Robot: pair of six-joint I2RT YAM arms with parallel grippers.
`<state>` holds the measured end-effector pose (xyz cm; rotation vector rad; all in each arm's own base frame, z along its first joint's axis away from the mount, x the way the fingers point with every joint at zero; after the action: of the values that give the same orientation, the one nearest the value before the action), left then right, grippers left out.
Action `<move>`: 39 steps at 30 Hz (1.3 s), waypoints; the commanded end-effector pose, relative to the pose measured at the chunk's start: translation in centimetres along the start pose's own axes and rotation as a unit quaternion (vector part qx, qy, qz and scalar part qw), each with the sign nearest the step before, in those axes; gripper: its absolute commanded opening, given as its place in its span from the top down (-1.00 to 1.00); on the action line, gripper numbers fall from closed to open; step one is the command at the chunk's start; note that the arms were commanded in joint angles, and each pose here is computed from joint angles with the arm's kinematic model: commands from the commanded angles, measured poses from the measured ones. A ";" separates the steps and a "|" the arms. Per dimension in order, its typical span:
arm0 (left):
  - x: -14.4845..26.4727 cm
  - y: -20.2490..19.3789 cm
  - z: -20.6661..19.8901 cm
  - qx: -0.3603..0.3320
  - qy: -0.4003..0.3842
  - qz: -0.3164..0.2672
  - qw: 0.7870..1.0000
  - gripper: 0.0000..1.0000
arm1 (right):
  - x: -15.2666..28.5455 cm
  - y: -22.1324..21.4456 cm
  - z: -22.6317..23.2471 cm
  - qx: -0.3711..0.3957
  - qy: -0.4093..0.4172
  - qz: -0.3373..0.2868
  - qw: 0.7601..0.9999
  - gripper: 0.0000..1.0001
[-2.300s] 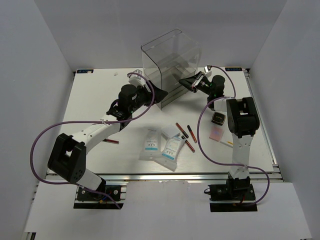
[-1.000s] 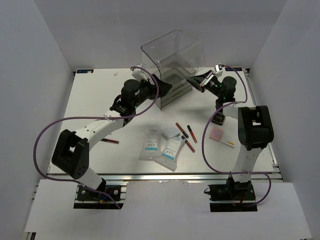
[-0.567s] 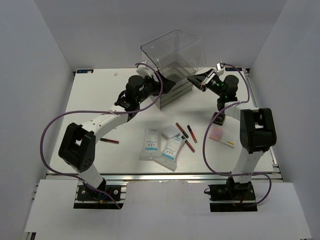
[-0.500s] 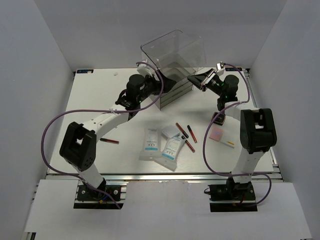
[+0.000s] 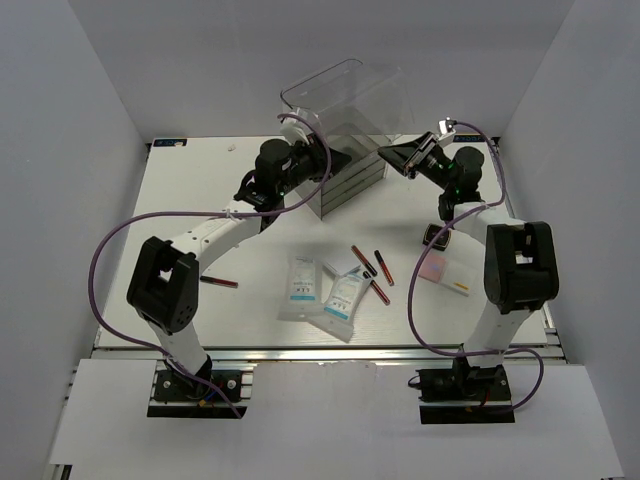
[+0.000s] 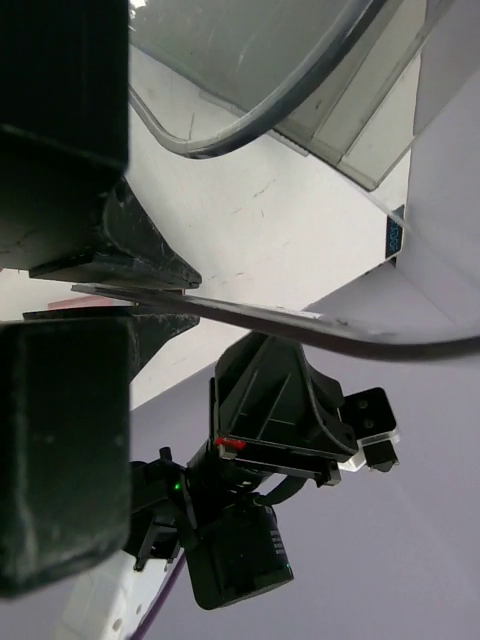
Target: Organize the makeup
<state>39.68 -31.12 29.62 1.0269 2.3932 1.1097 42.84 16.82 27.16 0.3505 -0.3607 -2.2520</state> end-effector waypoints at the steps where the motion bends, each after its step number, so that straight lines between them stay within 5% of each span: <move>1: 0.4 1.6 -3.4 0.014 -0.051 -0.008 0.999 0.71 | 0.0 -0.2 4.4 0.083 0.059 0.015 0.995 0.51; 6: 0.7 2.9 -4.4 0.021 -0.055 -0.031 0.998 0.78 | 1.4 -0.8 5.4 0.144 0.050 0.045 0.987 0.21; 13: 0.6 5.6 -5.6 0.051 -0.056 -0.072 0.995 0.88 | 5.8 -3.3 3.2 0.302 -0.037 0.099 0.947 -0.21; 20: 1.1 8.5 -6.3 0.110 -0.067 -0.107 0.986 0.98 | 10.4 -4.7 1.8 0.489 -0.098 0.181 0.847 -0.60; 23: 1.2 9.3 -6.2 0.149 -0.075 -0.112 0.980 1.00 | 12.5 -8.9 2.2 0.538 0.045 0.298 0.787 -0.59; 27: 1.3 10.0 -6.2 0.184 -0.086 -0.114 0.973 1.00 | 17.2 -16.0 1.0 0.624 0.239 0.425 0.610 -0.56; 31: 1.5 10.6 -6.3 0.194 -0.087 -0.111 0.971 1.00 | 18.0 -19.8 -0.9 0.646 0.315 0.481 0.502 -0.52; 35: 2.0 11.3 -6.0 0.201 -0.079 -0.114 0.970 1.00 | 15.7 -21.8 -1.9 0.691 0.326 0.477 0.435 -0.53; 39: 2.3 11.5 -5.9 0.204 -0.074 -0.118 0.969 1.00 | 13.3 -23.5 -2.7 0.704 0.329 0.476 0.411 -0.50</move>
<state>40.62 -29.80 38.59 0.9935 2.5663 0.5144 17.39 19.20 14.09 1.2639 -1.3654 -0.1578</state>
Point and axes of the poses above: each gripper's point midway between its finger pads, its own x axis back along the fingers, its own z axis along the line the jaws close on, y = z × x, the point moved 5 cm from there along x, back along the fingers, and after that the axes turned 1 degree about -x, right-handed, at the moved point
